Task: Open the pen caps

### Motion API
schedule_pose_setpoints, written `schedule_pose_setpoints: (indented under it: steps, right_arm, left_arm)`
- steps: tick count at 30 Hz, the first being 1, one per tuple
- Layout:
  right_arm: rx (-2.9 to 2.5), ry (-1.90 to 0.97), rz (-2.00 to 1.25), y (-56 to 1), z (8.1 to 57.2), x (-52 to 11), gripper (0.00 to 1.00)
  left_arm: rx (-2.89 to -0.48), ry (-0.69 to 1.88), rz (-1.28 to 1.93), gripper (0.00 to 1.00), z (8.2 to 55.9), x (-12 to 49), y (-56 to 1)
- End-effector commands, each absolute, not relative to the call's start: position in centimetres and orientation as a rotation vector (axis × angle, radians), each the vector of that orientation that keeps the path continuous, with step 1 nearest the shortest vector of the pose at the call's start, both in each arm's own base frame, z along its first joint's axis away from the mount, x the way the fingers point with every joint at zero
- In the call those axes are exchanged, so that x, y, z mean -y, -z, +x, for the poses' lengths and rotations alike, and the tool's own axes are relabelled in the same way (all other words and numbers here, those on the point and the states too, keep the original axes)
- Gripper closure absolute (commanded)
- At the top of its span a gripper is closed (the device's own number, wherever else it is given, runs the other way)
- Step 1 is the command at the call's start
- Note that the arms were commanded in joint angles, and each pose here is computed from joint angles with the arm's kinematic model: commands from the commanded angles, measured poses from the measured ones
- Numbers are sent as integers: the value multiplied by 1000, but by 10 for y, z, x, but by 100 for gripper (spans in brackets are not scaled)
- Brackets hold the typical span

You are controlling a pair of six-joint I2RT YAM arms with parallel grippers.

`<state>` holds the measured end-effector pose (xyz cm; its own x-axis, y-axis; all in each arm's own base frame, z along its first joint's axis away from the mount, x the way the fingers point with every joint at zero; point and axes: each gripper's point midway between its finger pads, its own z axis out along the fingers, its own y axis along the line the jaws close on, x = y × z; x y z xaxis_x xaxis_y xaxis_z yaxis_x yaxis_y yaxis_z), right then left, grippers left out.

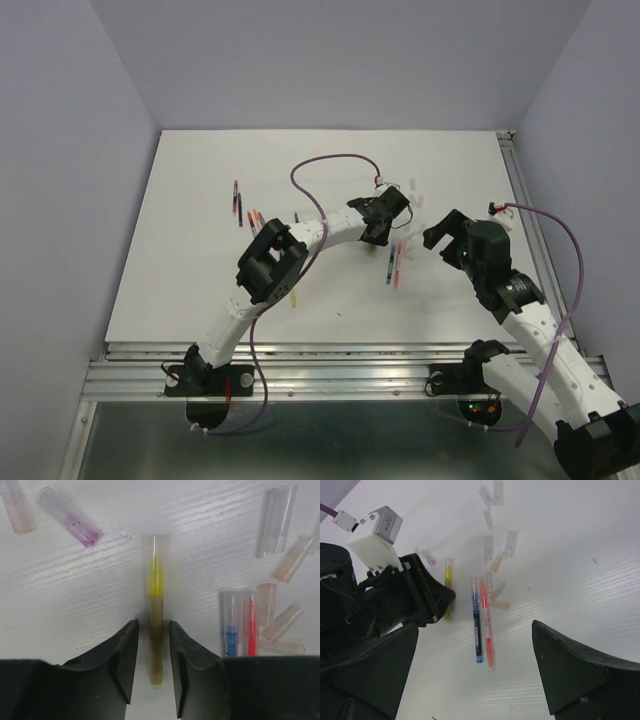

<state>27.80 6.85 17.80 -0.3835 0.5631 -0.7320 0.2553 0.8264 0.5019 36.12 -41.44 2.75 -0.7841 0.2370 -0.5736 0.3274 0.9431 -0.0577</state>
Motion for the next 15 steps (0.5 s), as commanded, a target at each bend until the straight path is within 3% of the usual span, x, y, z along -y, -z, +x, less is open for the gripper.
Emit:
schedule_pose_setpoints:
  steps: [1,4,8,12,15]
  right_arm:
    - [-1942,-353,638,-176,278,-60,0]
    - [-1933,-354,639,-178,277,-60,0]
    - [-1922,-355,639,-180,277,-58,0]
    - [-1908,-359,665,-180,277,-57,0]
    - [-1887,-388,659,-184,276,-59,0]
  left_arm:
    - [-2549,106,443,62,350,404,-18]
    - [-2572,91,432,72,346,399,-8]
    - [-2583,89,423,97,343,397,-5]
    - [-2524,120,413,100,348,402,-27]
    - [-2411,193,370,100,360,410,-74]
